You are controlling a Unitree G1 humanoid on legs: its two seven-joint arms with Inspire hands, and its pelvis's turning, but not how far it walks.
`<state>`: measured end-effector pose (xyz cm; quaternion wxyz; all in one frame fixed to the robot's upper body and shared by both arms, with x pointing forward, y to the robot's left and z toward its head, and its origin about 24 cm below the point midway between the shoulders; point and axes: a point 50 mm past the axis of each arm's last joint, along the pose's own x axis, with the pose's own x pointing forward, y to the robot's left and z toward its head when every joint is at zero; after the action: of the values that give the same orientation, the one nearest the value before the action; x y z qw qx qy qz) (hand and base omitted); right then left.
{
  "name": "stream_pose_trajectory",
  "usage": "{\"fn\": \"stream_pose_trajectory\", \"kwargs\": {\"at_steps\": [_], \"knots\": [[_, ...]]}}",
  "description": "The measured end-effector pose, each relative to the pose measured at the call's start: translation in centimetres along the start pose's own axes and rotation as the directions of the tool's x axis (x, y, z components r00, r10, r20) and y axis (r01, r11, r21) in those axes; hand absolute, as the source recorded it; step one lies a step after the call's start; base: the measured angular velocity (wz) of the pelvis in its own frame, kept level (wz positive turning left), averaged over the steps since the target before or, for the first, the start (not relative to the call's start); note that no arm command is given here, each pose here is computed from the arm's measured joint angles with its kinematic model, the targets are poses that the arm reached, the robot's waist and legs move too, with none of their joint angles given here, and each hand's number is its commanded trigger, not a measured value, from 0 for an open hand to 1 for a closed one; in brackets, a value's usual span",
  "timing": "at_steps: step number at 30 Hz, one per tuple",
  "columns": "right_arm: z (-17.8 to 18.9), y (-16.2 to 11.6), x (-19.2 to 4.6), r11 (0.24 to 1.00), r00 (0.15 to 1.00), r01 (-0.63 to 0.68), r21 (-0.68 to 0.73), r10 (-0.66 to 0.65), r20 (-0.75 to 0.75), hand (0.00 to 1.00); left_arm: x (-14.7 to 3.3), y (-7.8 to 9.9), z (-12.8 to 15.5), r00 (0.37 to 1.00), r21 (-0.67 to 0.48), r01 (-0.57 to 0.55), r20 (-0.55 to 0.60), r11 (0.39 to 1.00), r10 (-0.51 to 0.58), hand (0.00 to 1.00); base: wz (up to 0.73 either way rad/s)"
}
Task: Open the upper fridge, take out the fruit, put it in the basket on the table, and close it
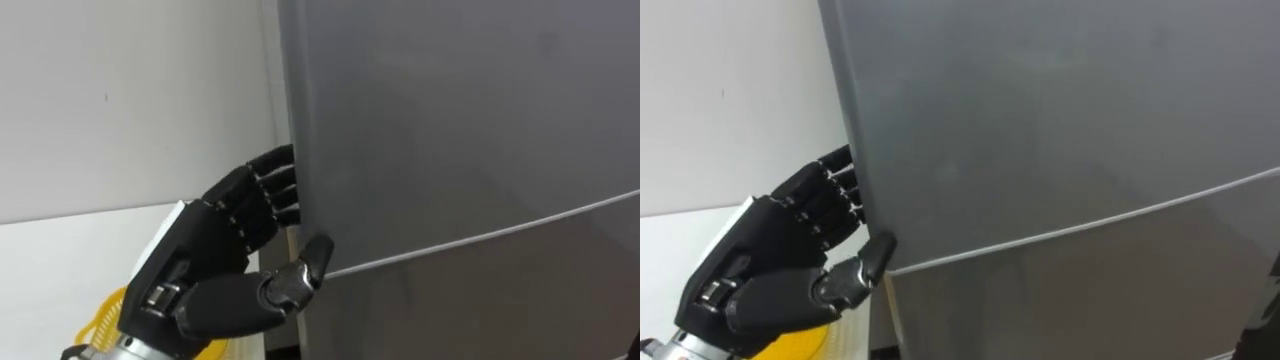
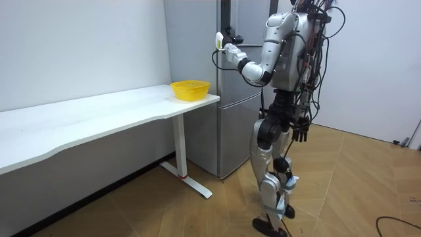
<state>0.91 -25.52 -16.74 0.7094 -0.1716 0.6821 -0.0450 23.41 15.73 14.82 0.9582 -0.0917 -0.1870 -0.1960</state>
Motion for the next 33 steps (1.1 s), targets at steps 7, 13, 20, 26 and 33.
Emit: {"fn": "stream_pose_trajectory", "kwargs": {"at_steps": [7, 13, 20, 26, 33], "knots": [[0.2, -0.3, 0.0, 1.0, 1.0, 0.006, -0.003, -0.006, 0.004, 0.0, -0.1, 0.3, 0.3, 1.0, 0.01, -0.013, 0.009, 1.0, 0.013, 0.0, 0.01], [0.2, -0.7, 0.0, 1.0, 1.0, 0.016, -0.007, -0.016, 0.002, 0.0, 0.0, 0.2, 0.5, 1.0, 0.011, 0.001, 0.02, 1.0, -0.001, 0.0, 0.0], [0.5, -0.8, 0.0, 1.0, 1.0, 0.021, -0.016, -0.021, 0.011, 0.0, 0.5, -0.8, 0.6, 0.995, -0.031, 0.097, 0.035, 0.995, -0.096, 0.0, 0.0], [0.7, -0.9, 0.0, 0.999, 1.0, 0.024, -0.049, -0.023, 0.021, 0.0, 0.9, -2.1, 0.5, 0.974, -0.111, 0.223, 0.057, 0.968, -0.218, 0.0, 0.0], [0.7, -0.9, 0.0, 0.999, 0.999, 0.024, -0.049, -0.023, 0.022, 0.0, 1.2, -3.7, 0.5, 0.931, -0.15, 0.365, 0.084, 0.919, -0.356, 0.0, -0.01]]}}
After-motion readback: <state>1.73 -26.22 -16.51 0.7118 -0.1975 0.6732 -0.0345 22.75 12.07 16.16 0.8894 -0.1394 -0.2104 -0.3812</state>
